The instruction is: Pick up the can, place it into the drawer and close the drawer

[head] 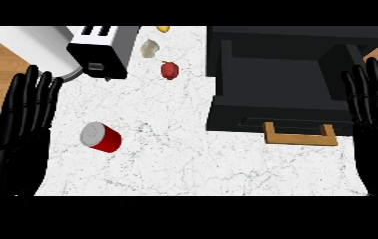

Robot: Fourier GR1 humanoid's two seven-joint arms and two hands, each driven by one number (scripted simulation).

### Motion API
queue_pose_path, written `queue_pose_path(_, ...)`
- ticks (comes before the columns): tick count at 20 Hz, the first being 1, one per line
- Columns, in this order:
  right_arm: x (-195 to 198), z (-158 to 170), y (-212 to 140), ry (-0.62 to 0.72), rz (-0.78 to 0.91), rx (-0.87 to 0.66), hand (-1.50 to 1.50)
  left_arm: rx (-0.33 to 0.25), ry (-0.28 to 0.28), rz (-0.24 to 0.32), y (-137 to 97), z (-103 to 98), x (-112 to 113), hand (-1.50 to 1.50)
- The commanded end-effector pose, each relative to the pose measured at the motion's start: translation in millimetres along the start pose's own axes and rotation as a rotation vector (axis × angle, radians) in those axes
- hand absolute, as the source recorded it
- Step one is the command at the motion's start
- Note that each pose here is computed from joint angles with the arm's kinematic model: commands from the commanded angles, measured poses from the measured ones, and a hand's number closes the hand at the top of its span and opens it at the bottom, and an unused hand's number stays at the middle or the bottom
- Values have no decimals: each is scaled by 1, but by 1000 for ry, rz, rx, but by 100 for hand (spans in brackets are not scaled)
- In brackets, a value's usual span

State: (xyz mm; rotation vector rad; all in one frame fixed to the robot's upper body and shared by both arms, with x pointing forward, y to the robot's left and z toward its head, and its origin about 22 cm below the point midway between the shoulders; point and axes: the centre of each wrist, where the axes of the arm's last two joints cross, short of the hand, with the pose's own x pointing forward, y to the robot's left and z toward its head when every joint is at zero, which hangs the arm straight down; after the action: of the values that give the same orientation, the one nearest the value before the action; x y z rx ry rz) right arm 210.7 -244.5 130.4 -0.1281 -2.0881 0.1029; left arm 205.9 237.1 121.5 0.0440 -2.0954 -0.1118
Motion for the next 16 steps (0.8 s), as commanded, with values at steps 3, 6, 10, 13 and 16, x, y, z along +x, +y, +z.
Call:
queue_pose_path(3, 7, -14, 9, -23, -8, 17, -150, 31, -20, -20, -11, -1, -10, -150)
queue_pose_path(6, 16, 1, 5, -58, -23, -3, -150, 38, -73, -26, -34, -8, 9, -150)
queue_pose_path(10, -12, 7, -3, 294, 0, -59, -150, 157, 377, -72, -22, 25, -5, -150)
queue_pose_path(13, -2, 11, -13, 314, -21, -66, -150, 152, 402, -68, -20, 14, 12, -150)
queue_pose_path(16, -3, 28, -10, 324, -4, -50, -150, 151, 404, -81, -27, 27, 32, -150)
